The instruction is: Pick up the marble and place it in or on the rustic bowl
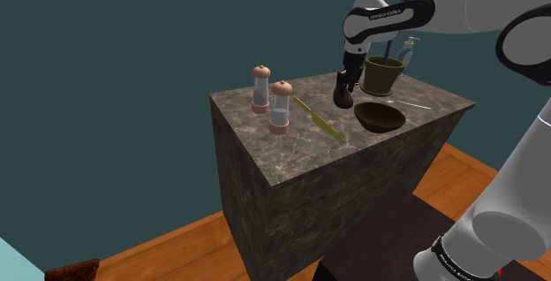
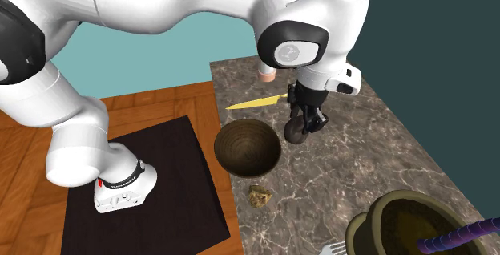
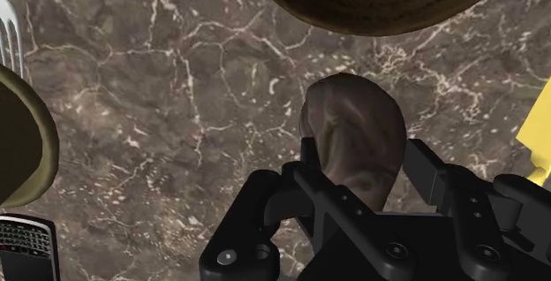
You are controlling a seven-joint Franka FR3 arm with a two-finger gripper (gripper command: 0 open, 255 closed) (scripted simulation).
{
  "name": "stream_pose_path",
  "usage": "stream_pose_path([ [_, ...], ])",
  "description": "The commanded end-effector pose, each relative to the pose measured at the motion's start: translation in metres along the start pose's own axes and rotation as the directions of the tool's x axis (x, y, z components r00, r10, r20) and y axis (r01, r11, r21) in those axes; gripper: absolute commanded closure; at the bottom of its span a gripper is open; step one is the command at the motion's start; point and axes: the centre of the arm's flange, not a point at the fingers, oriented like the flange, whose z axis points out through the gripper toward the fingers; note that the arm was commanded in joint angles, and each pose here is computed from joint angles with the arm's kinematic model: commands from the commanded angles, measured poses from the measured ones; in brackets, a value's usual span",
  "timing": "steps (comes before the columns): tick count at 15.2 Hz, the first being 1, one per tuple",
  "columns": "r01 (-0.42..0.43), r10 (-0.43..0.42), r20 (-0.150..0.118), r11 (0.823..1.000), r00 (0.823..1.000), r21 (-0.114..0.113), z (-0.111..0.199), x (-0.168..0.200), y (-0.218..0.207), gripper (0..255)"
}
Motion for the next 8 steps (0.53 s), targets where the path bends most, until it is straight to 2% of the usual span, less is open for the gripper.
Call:
stream_pose_path([
  [1, 0.000, 0.000, 0.000, 1.000, 1.000, 0.000, -0.011, 0.000, 0.001, 255],
  [8, 0.000, 0.000, 0.000, 1.000, 1.000, 0.000, -0.047, -0.001, 0.001, 255],
])
